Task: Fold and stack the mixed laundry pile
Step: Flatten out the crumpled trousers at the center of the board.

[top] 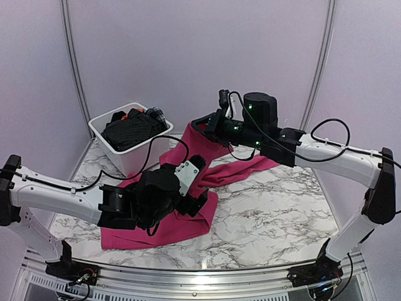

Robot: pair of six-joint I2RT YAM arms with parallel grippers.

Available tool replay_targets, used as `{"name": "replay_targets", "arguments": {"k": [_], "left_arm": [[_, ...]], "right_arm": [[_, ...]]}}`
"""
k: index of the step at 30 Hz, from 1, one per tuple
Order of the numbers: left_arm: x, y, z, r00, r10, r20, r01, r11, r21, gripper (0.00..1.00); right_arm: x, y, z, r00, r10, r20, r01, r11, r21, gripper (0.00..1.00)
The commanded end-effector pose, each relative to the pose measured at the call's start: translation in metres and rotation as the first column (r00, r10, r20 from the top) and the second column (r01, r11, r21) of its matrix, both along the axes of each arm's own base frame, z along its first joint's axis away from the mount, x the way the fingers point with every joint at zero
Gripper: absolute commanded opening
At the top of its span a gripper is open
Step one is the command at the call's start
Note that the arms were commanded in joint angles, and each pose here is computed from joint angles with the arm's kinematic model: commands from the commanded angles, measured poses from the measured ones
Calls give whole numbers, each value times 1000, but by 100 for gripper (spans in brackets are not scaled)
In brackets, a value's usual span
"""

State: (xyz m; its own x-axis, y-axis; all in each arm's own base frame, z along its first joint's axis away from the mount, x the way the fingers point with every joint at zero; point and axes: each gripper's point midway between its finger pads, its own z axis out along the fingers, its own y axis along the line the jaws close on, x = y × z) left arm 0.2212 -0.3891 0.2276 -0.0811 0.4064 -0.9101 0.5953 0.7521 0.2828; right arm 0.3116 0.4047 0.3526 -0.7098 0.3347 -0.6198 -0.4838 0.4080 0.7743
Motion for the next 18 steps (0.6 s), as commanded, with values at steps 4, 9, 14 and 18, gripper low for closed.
{"name": "replay_targets", "arguments": {"k": [4,9,14,18], "left_arm": [[27,3,31,956,213,204,-217,976,-1,99],[35,1,36,927,269,263,-279,960,0,98],[45,-4,39,903,308,298,-329,944,22,79],[49,3,43,894,332,300,-351,936,10,46]], "right_arm": [[3,4,21,997,-69,-32,71,996,48,0],[3,3,19,994,-90,-66,94,993,64,0],[4,3,17,992,-93,-84,99,993,72,0],[2,-1,21,990,-102,-94,110,990,86,0]]}}
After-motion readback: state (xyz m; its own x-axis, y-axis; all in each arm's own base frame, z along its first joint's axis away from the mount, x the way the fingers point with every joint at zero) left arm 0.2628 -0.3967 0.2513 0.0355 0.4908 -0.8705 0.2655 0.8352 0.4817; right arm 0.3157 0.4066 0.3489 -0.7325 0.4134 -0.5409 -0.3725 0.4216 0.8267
